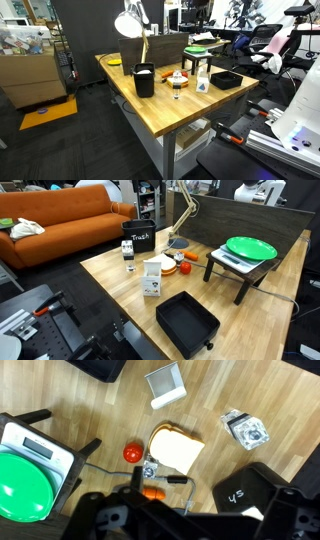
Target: Switch off the lamp
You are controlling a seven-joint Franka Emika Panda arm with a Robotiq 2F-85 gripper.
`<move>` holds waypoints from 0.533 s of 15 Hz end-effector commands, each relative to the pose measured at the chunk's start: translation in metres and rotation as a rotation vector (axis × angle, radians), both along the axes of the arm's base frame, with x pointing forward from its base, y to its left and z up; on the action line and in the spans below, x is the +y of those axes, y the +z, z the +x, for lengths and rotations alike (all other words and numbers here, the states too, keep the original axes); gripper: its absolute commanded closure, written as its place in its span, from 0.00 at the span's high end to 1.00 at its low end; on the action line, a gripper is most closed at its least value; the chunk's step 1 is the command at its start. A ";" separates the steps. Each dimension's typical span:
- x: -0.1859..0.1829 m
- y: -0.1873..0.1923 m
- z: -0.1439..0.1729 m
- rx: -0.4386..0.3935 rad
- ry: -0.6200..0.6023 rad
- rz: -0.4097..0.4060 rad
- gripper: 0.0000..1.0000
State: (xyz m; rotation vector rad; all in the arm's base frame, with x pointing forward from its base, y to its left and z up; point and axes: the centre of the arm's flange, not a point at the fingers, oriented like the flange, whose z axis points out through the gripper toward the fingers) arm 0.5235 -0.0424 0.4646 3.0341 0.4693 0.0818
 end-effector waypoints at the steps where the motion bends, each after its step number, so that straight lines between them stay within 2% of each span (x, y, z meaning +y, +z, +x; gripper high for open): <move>1: 0.010 -0.012 0.033 0.004 0.036 -0.034 1.00; 7: 0.032 -0.041 0.081 0.034 0.056 -0.040 1.00; 8: 0.031 -0.042 0.063 0.025 0.054 -0.017 1.00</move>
